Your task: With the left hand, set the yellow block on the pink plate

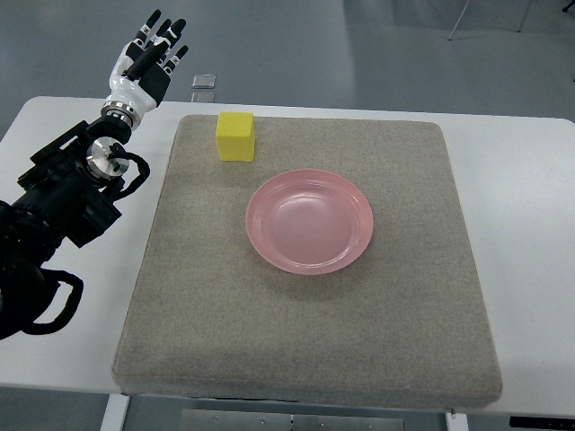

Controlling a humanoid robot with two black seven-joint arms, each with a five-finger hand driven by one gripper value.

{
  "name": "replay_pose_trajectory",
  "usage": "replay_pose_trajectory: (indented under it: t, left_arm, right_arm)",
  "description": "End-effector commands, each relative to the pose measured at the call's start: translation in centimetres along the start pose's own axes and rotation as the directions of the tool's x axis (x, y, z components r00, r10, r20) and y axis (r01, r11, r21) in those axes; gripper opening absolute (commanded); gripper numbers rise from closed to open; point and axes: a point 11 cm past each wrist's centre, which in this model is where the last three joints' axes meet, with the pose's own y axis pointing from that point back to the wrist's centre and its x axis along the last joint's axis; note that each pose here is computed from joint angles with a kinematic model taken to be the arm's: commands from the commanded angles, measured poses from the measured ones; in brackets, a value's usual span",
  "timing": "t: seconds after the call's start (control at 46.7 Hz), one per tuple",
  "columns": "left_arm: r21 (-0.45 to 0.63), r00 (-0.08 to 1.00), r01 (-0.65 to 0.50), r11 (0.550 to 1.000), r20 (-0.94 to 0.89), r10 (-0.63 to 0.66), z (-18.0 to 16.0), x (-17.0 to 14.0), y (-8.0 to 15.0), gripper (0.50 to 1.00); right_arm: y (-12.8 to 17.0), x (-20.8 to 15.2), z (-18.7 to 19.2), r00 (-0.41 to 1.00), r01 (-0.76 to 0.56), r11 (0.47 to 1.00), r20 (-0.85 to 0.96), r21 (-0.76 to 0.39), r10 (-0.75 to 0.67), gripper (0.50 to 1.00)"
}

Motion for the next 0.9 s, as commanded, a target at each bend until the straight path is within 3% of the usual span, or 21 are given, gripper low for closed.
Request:
replay_pose_trajectory:
  t: [0.0, 0.128, 0.877]
  left_arm:
    - [-0.002, 1.0, 0.0, 1.0, 0.0, 0.0, -0.03, -0.02, 0.01, 0.988]
    - [-0.046, 1.0, -0.011, 0.999, -0.01, 0.01, 0.38, -0.14, -0.07, 0.986]
    - [-0.032, 1.0, -0.016, 0.999, 0.011, 0.016, 0.14, -0.35, -0.16, 0.992]
  right_arm:
    - [0.0, 0.01, 0.0, 1.0, -0.001, 1.0, 0.0, -0.001, 0.001, 0.924]
    - [0.0, 0.01, -0.01, 1.0, -0.001, 1.0, 0.0, 0.001, 0.001, 0.924]
    - [0.0, 0.01, -0.01, 1.0, -0.001, 1.0, 0.0, 0.001, 0.001, 0.924]
